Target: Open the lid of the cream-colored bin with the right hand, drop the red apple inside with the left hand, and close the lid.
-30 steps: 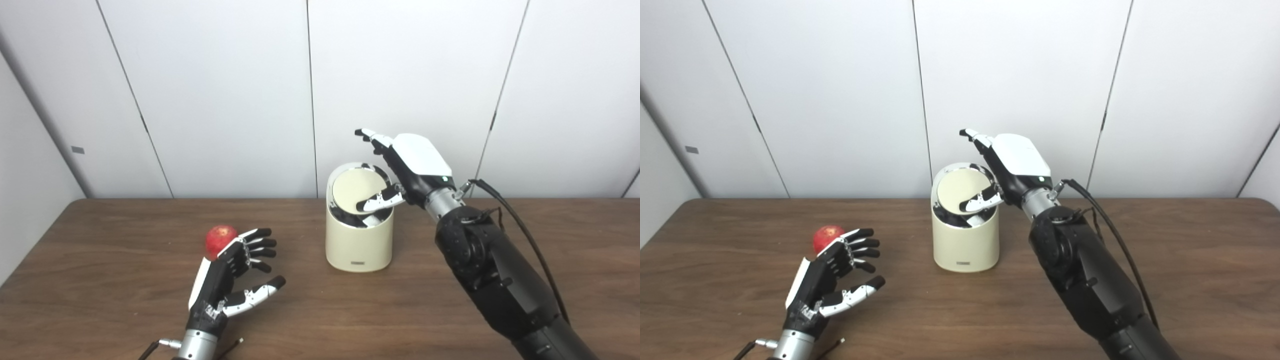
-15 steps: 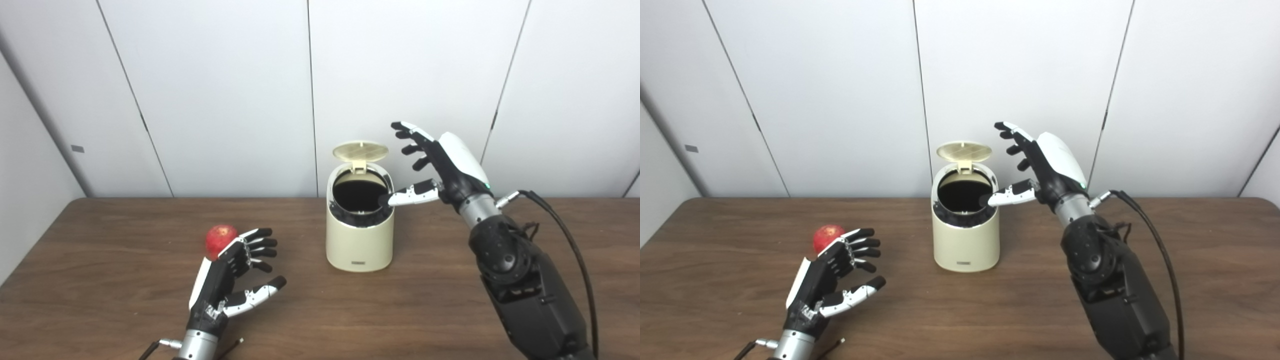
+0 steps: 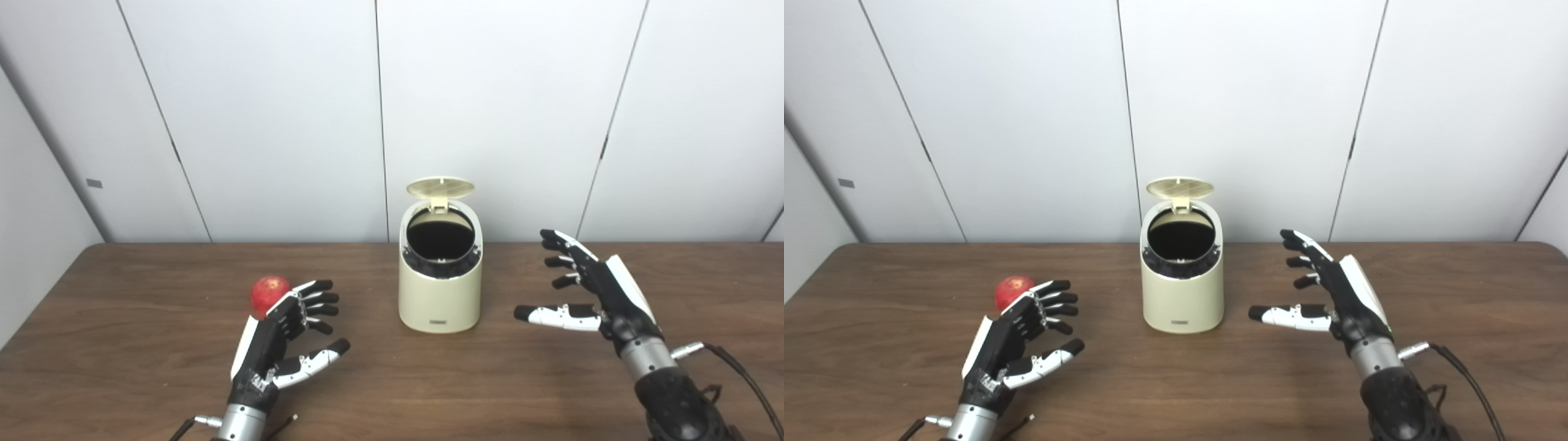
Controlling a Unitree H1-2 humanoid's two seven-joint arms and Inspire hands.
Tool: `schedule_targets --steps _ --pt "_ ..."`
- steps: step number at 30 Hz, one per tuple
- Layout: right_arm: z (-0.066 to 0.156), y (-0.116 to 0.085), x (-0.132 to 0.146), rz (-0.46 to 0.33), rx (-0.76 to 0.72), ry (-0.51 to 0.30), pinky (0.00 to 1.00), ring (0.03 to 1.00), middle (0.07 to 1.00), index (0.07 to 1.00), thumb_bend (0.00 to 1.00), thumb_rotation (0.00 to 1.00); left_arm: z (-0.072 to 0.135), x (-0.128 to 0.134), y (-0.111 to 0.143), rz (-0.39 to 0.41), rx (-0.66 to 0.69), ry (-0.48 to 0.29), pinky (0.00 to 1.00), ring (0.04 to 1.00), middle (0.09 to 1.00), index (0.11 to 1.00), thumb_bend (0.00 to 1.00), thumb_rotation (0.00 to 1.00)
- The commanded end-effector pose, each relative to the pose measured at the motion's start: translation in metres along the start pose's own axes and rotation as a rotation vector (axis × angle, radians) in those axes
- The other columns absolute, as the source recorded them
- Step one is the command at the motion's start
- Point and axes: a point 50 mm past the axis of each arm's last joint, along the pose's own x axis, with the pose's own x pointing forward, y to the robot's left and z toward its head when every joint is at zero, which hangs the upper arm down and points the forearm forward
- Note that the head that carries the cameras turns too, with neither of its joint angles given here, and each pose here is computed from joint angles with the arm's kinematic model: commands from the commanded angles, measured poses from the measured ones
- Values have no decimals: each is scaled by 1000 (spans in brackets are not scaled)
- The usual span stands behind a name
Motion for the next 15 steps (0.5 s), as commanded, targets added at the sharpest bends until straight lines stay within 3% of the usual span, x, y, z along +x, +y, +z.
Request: schedule_targets --steps 1,5,9,13,15 --pt "15 -12 -1 -43 13 -123 655 799 872 881 777 250 -5 -7 -4 11 -18 13 549 683 729 793 628 0" --pt "6 -7 -9 -35 16 -131 667 803 874 883 785 235 -1 -5 -2 19 26 -5 553 677 728 788 635 0" --pt "0 -6 -18 -30 27 -118 648 789 880 889 788 216 15 -1 1 57 128 -78 543 658 708 762 659 0" --pt "-7 -7 -23 -18 53 -98 651 807 893 894 767 170 35 4 4 169 248 -171 568 696 735 747 654 41" --pt "-10 -9 -24 -15 58 -91 664 817 900 898 753 140 45 9 9 257 331 -209 593 729 763 762 678 107"
